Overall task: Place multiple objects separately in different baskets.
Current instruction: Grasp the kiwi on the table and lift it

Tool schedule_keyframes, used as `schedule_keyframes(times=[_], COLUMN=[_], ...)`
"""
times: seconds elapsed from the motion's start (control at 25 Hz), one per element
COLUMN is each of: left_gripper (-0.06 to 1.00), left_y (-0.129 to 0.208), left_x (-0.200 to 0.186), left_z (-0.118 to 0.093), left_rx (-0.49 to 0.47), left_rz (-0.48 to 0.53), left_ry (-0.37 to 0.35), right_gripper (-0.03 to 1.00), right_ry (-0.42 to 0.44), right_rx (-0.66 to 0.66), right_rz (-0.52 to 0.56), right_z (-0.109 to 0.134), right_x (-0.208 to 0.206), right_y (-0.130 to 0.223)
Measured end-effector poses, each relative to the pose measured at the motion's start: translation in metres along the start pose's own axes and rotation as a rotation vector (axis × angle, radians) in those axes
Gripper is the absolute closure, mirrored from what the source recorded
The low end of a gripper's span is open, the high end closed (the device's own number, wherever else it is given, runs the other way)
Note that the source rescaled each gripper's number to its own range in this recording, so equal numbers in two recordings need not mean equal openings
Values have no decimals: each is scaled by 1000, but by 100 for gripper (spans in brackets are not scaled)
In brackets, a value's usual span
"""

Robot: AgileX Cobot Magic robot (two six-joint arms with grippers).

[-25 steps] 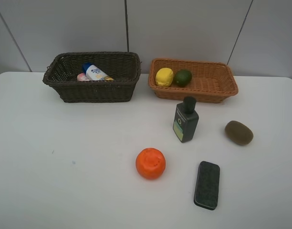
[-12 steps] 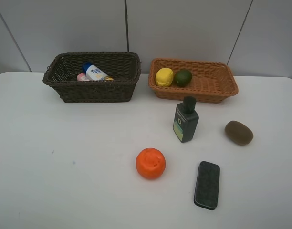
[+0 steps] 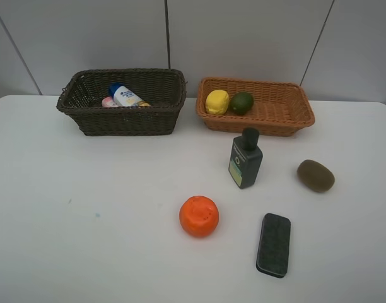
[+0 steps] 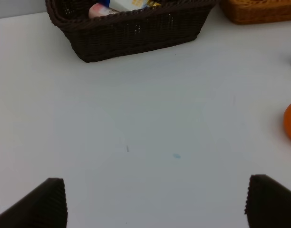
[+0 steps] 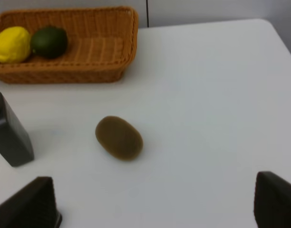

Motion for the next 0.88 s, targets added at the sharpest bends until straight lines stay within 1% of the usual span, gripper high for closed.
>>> schedule_keyframes(times=[0.12,0.4,0.56,0.68,0.88], left_gripper=[-3,-3,-3,-3,-3], left_y=[0,0,0,0,0], left_x=[0,0,0,0,0], left_z=[0,0,0,0,0], left_rx=[0,0,0,0,0], left_rz=[0,0,0,0,0], left_ry=[0,0,0,0,0], right_gripper=[-1,-1,-1,-1,-1], right_ry=[16,29,33,34,26], right_rx=[-14,-39,-43,-45,-83], right_rz=[198,493,616,672,802], right_z=[1,8,12,14,16], right_x=[30,111,154,180,217], right_y=[5,-13,-21,-25,-5])
Point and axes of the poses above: a point on each arm's last joint axis where the gripper is mounted, x pointing out along that axis toward the gripper, z along the wrist's bending axis when the last joint is at zero, y = z × x, the point moved 10 cm from there along x, pointing out along that axis toward the gripper, and after that the axes turned 3 degrees about x, right-handed, at the moved point
